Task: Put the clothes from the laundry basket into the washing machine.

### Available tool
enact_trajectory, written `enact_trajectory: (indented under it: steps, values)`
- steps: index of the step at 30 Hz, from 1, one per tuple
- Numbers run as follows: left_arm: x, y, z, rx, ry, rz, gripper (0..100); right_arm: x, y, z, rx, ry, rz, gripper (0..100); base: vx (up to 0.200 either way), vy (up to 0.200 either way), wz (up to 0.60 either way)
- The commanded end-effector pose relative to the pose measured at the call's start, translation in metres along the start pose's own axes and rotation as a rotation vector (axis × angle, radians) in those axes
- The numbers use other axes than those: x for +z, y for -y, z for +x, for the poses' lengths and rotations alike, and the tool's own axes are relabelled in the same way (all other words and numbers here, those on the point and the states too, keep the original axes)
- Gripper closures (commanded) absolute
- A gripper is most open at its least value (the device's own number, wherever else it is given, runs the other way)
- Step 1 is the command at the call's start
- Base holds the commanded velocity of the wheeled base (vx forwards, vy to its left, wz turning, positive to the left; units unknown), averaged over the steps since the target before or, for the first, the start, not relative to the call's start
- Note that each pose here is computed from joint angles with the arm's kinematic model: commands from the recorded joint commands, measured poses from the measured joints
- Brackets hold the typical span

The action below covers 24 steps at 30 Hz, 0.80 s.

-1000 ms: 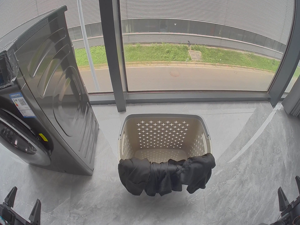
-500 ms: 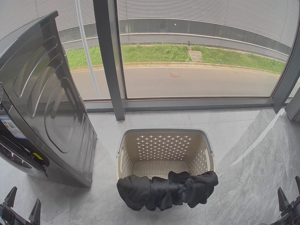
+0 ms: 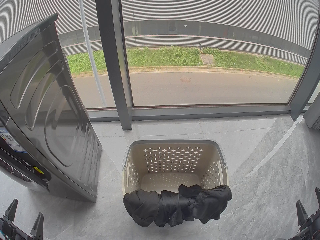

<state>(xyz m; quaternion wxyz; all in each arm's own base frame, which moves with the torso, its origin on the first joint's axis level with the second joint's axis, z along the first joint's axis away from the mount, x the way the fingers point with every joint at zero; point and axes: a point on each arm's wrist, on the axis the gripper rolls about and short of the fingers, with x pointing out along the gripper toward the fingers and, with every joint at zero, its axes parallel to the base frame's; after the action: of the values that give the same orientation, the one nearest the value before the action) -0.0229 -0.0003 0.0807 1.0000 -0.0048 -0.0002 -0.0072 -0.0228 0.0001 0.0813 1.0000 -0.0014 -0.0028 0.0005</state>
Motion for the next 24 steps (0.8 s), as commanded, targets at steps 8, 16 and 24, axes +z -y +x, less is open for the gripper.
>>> enact_trajectory:
  steps: [8, 16, 24]
  values:
    - [-0.0052, 0.0000, 0.0001, -0.002, 0.000, 0.000, 0, -0.0053, 0.0000, 0.0002, 0.000, -0.004, -0.002, 0, 0.000, 0.000, 0.00]
    - [-0.0053, -0.0001, 0.0001, -0.001, -0.002, -0.006, 0, -0.0053, 0.0000, 0.0002, 0.000, -0.004, -0.002, 0, 0.000, 0.000, 0.00]
    - [-0.0053, -0.0001, 0.0001, -0.001, -0.002, -0.006, 0, -0.0053, 0.0000, 0.0002, 0.000, -0.004, -0.002, 0, 0.125, 0.000, 0.00]
